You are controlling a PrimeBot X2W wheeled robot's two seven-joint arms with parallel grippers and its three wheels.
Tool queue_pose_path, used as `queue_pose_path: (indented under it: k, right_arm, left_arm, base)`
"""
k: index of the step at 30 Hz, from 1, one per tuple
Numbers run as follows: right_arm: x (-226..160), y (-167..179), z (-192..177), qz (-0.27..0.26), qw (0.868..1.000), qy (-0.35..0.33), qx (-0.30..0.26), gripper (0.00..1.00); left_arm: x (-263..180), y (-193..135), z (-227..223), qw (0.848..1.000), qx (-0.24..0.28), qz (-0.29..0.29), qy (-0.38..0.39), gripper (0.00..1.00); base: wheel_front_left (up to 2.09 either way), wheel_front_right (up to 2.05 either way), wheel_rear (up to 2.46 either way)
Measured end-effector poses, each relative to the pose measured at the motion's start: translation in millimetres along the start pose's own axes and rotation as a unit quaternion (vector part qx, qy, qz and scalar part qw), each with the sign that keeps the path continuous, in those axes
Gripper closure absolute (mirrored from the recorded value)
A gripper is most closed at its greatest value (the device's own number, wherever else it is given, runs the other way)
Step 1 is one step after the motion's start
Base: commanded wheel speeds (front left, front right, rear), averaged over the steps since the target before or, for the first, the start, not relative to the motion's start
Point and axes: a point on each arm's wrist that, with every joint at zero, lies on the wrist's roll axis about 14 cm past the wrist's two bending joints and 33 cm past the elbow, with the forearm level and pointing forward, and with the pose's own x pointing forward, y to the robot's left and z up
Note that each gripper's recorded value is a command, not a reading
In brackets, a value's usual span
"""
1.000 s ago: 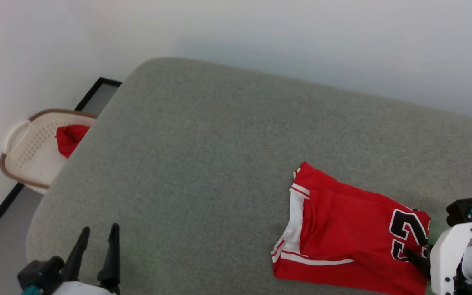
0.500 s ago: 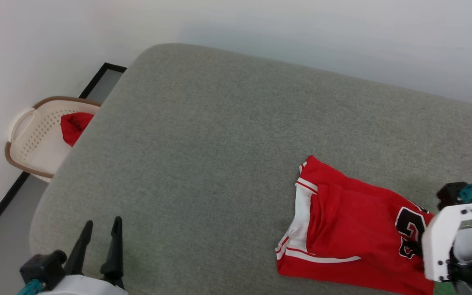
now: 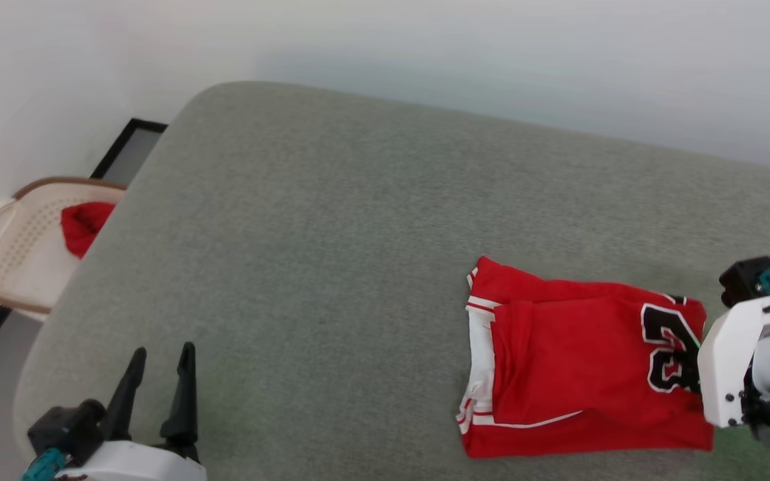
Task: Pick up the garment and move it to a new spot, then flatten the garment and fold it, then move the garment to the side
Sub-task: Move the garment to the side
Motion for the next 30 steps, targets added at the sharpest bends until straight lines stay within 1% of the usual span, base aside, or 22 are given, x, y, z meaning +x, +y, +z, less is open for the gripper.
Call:
queue_pose_path:
  k: [8,15,22,30]
  right_arm:
    - [-24,-22,16,-0.032,0.999,-0.031,-0.018,1.00]
    - [-47,-49,27,-0.072,0.995,-0.057,-0.029,1.00]
    - [-74,-84,35,-0.117,0.989,-0.087,-0.031,1.00]
    - [-105,-126,43,-0.172,0.976,-0.126,-0.035,1.00]
  left_arm:
    - [19,-31,3,0.998,0.010,-0.054,-0.004,0.00]
    - [43,-70,9,0.993,0.015,-0.113,-0.014,0.00]
    - [68,-114,13,0.984,0.018,-0.175,-0.024,0.00]
    - [95,-165,12,0.969,0.024,-0.243,-0.027,0.00]
  base:
    - [0.00,0.00,0.00]
    - [0.00,0.00,0.00]
    - [0.00,0.00,0.00]
    - [0.00,0.00,0.00]
